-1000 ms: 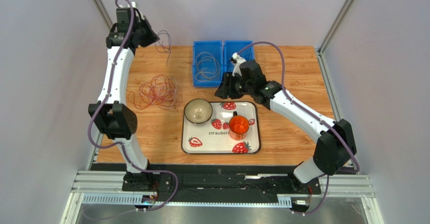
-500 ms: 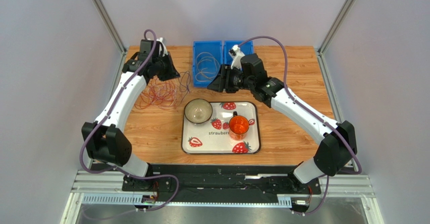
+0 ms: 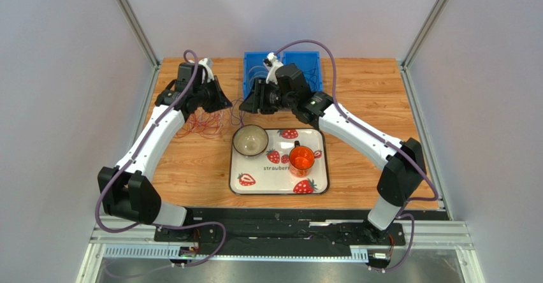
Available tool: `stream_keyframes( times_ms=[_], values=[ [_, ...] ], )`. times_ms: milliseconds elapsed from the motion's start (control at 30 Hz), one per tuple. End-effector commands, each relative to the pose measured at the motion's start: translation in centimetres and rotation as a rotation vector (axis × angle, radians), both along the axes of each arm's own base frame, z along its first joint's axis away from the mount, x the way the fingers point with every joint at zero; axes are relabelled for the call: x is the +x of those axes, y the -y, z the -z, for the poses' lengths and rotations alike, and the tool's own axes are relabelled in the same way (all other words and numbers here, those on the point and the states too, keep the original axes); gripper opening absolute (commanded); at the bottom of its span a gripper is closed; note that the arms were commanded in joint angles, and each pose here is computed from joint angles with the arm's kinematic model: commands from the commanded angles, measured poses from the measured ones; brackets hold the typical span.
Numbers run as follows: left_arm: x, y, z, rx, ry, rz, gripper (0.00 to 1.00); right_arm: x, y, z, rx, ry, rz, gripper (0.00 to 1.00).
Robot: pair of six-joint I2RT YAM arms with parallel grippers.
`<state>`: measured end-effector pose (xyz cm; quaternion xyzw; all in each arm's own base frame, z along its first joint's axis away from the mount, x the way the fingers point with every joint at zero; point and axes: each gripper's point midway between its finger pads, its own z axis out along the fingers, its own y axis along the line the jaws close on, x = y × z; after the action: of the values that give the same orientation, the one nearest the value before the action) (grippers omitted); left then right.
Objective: Untangle the cables
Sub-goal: Pick up the cable at the center of the board, then place the cable in the bin.
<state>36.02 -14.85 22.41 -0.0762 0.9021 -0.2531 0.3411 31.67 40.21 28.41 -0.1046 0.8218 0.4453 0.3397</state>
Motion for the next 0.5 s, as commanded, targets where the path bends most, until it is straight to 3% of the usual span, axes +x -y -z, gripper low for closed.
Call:
stream_keyframes(
  times_ms=[0, 467],
  values=[
    [-0.3, 0.9, -2.8, -0.061, 0.092, 0.021, 0.00, 1.0, -1.0, -0.4, 0.012, -0.011, 0.033, 0.44],
    [-1.1, 1.5, -2.9, -0.090, 0.096, 0.044, 0.00, 2.0, -2.1, 2.7, -0.026, -0.055, 0.049, 0.40]
  ],
)
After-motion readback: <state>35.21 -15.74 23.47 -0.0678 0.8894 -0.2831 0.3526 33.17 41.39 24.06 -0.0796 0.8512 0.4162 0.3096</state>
